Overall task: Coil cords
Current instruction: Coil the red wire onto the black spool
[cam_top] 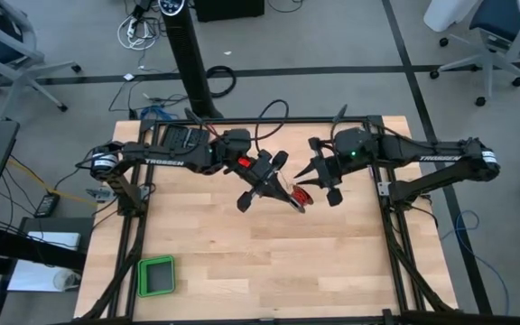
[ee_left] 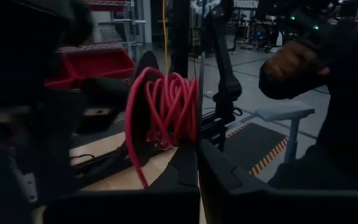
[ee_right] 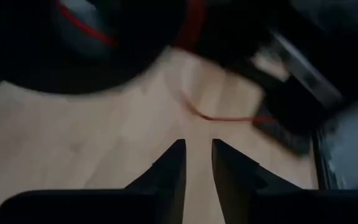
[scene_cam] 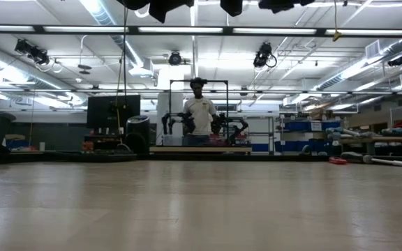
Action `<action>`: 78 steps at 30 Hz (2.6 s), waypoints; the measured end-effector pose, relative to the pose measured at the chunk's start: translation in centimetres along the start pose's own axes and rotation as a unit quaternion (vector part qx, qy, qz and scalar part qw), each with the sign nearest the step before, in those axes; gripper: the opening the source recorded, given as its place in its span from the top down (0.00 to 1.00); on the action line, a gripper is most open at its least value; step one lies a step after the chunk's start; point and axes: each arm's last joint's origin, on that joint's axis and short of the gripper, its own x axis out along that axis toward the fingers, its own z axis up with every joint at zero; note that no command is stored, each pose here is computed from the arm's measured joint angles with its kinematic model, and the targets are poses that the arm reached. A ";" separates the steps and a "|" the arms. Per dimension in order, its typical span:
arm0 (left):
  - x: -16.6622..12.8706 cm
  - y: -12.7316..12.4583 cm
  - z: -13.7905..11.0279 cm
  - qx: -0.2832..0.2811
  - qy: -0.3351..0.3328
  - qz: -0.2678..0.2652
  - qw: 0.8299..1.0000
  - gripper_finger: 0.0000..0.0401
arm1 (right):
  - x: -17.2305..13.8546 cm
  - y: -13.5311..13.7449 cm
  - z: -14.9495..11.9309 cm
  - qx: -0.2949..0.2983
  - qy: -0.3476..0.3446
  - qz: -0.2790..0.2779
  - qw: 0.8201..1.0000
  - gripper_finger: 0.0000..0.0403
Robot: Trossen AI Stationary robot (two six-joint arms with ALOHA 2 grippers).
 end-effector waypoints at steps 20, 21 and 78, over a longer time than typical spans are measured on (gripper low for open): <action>0.0 0.1 0.2 0.006 -0.010 0.003 1.000 1.00 | -1.2 2.1 -0.2 -0.002 0.012 -0.030 0.999 0.81; 0.0 0.1 0.2 0.007 -0.010 0.003 1.000 1.00 | -0.9 2.5 -0.3 -0.015 0.015 -0.033 0.999 0.80; 0.0 0.0 1.0 0.021 -0.039 -0.010 0.999 1.00 | 1.9 3.9 -0.8 -0.113 0.075 -0.180 0.974 0.99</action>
